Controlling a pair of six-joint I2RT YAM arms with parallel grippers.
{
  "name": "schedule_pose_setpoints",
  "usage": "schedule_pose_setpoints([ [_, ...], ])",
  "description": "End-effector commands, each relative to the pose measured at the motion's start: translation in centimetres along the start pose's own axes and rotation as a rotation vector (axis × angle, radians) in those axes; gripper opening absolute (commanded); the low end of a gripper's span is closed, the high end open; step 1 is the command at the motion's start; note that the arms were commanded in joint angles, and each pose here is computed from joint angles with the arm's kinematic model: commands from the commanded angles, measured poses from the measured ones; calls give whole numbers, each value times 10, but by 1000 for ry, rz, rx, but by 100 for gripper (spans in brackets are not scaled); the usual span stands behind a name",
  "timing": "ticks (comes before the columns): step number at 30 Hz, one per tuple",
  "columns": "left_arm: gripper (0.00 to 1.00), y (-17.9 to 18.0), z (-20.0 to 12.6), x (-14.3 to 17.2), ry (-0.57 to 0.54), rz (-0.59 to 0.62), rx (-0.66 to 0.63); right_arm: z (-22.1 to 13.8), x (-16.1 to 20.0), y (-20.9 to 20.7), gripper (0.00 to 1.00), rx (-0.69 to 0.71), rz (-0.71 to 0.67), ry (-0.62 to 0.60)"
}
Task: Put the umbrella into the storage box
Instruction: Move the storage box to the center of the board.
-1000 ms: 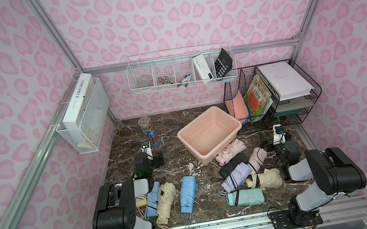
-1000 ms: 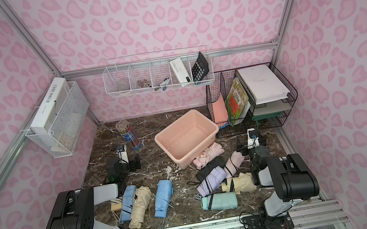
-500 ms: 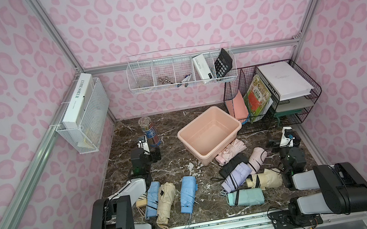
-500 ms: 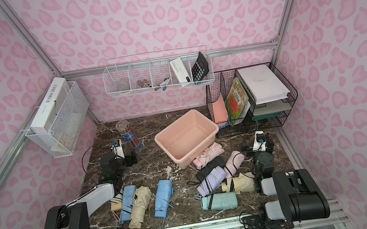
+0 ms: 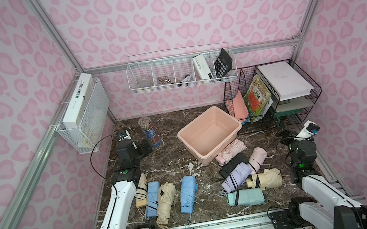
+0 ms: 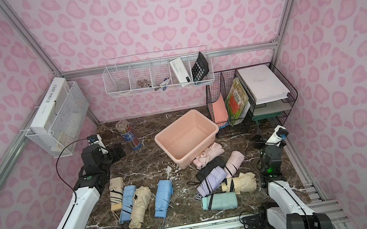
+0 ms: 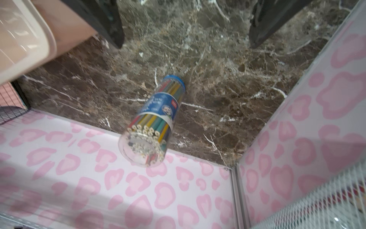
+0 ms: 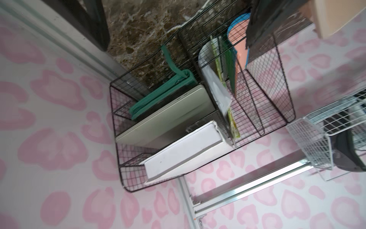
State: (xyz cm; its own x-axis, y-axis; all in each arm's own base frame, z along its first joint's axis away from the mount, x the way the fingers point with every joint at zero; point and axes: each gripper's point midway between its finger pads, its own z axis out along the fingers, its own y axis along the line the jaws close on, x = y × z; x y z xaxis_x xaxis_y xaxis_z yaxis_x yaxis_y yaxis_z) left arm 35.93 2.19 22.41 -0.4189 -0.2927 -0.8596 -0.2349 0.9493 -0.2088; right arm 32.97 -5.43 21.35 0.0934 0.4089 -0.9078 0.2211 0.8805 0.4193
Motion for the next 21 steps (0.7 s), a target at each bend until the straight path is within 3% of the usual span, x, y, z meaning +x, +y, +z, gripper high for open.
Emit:
schedule_pose_setpoints([
  [1, 98, -7, -18, 22, 124, -77, 52, -5, 19, 24, 99, -126, 103, 147],
  [9, 92, -43, -58, 48, 287, -213, 226, -20, 32, 74, 98, -259, 47, 352],
  [21, 93, -90, -78, 92, 444, -394, 266, -56, 37, 145, 96, -407, -82, 446],
])
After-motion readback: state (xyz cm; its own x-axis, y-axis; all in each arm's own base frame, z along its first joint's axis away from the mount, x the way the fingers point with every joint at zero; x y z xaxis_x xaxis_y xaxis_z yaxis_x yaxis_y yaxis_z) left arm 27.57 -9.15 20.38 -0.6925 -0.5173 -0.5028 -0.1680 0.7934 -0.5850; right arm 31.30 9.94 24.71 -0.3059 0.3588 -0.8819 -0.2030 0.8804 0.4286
